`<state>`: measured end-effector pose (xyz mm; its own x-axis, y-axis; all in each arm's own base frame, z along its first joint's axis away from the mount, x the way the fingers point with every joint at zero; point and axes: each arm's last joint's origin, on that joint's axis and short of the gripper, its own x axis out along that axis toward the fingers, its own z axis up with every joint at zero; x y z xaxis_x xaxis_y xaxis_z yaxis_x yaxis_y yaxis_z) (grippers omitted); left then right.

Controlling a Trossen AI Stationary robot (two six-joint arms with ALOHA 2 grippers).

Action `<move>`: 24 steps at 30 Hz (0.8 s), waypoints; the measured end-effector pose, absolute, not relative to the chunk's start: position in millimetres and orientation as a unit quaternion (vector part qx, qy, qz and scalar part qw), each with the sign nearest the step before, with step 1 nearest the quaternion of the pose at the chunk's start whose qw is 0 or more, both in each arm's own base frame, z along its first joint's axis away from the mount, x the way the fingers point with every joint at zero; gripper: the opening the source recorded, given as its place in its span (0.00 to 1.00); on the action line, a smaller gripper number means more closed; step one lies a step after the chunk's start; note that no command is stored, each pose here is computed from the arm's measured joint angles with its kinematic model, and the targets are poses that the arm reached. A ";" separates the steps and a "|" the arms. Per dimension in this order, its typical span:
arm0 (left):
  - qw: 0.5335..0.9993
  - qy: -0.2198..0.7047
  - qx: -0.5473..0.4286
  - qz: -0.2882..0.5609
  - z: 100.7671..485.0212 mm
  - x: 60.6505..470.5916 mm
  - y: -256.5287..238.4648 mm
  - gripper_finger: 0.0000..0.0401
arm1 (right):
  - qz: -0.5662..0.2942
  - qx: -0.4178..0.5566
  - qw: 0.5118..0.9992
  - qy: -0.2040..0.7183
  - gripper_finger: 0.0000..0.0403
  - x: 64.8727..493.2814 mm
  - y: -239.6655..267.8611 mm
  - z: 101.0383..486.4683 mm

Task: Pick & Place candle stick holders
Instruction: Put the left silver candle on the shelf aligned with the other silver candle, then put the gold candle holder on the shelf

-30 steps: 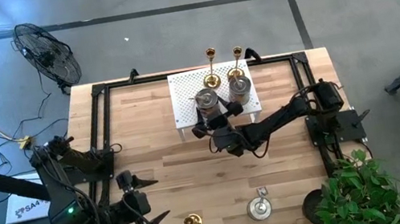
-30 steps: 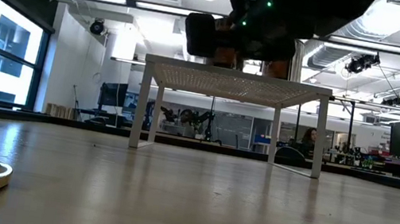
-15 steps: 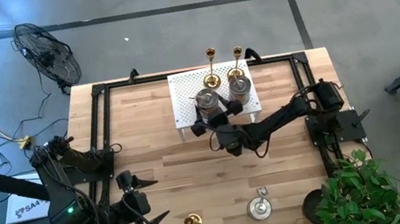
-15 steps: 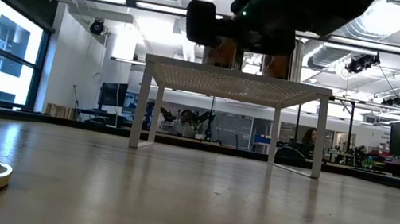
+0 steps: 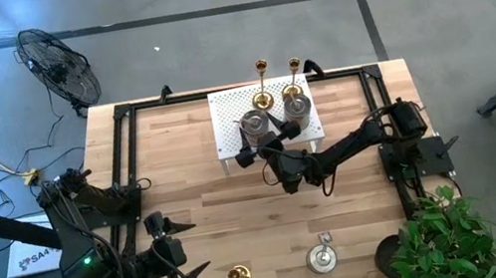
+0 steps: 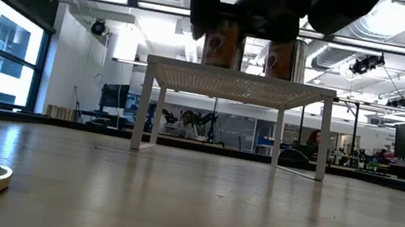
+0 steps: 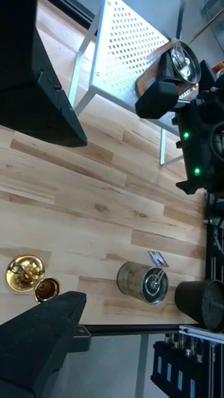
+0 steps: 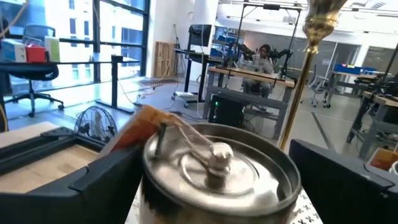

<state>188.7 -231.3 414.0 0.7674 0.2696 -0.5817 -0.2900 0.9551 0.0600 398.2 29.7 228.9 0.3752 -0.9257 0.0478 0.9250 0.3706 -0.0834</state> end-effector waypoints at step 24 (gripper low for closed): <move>0.941 0.304 -0.021 0.148 414.5 189.1 -231.9 0.98 | -0.553 -0.070 0.830 -0.011 0.97 393.3 37.4 243.4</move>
<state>189.1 -231.9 414.5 0.7711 0.2647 -0.5790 -0.2905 0.9556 0.0499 393.3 37.4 243.4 0.3886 -0.9165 0.0954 0.9195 0.3791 -0.1037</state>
